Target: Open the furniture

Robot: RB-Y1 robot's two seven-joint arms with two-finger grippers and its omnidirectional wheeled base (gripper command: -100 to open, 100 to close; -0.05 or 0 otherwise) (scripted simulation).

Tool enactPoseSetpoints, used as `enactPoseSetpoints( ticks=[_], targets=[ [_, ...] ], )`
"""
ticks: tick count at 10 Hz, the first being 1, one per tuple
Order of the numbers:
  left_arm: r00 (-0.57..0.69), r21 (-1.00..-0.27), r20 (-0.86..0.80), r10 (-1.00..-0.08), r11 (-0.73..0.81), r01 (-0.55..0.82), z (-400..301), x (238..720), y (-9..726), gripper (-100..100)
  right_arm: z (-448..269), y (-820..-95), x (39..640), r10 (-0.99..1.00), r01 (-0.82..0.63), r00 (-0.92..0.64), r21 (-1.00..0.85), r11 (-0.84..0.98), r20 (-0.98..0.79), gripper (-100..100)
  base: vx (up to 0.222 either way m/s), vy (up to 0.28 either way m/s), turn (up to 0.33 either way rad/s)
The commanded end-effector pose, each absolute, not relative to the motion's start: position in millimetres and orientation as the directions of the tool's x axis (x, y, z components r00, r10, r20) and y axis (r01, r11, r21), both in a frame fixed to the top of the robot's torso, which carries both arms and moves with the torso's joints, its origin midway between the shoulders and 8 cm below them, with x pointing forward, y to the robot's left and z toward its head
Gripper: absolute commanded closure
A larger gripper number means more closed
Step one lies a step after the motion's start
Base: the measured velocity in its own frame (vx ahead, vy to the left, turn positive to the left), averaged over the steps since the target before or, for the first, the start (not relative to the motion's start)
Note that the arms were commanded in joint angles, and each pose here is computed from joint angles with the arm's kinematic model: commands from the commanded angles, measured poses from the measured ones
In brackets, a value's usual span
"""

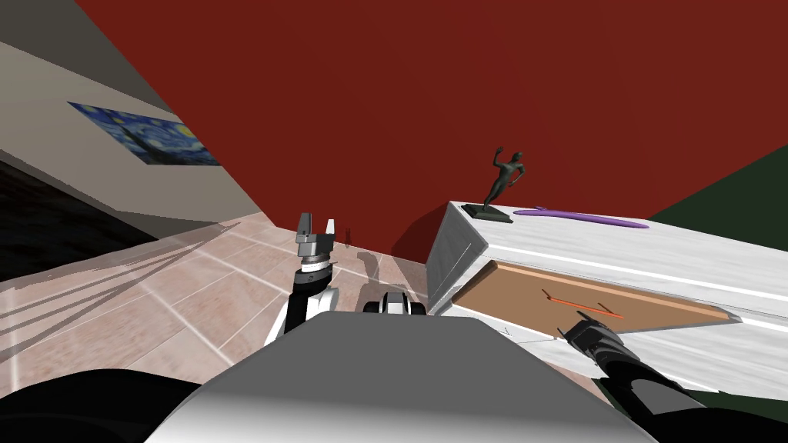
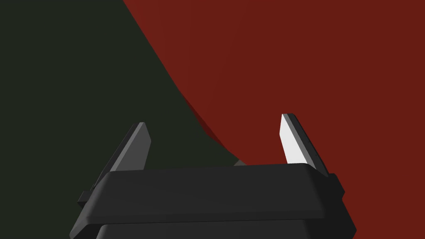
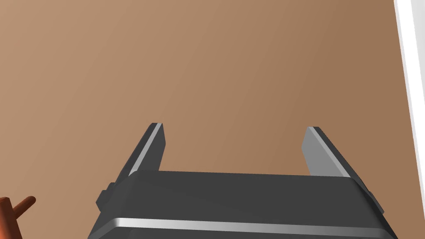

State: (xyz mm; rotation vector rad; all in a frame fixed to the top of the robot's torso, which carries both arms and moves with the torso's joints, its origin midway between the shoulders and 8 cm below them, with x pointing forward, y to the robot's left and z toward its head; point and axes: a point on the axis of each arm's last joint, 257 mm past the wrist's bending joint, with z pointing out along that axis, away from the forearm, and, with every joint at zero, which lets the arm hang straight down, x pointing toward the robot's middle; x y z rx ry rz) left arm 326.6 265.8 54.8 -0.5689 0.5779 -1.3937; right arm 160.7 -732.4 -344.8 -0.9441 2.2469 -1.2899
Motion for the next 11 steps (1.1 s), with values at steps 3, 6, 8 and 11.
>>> enactPoseSetpoints(
  ticks=[3, 6, 8, 11],
  targets=[
    [0.088, -0.675, -0.04, -0.995, 0.092, 0.732, 55, 327, 266, 0, -346, -708, 194, -0.757, -0.363, -0.653, -0.877, 0.316, -0.002, -100, -0.053, -0.03, 0.038],
    [0.088, -0.675, -0.04, -0.995, 0.092, 0.732, 55, 327, 266, 0, -345, -701, 203, -0.767, -0.358, -0.641, -0.885, 0.297, 0.002, -100, -0.041, -0.026, 0.027],
    [0.088, -0.675, -0.04, -0.995, 0.092, 0.732, 55, 327, 266, 0, -344, -694, 211, -0.78, -0.357, -0.626, -0.894, 0.272, 0.013, -100, -0.088, -0.042, 0.051],
    [0.088, -0.675, -0.04, -0.995, 0.092, 0.732, 55, 327, 266, 0, -344, -694, 211, -0.78, -0.357, -0.626, -0.894, 0.272, 0.013, -100, -0.005, -0.004, 0.0]
  ],
)
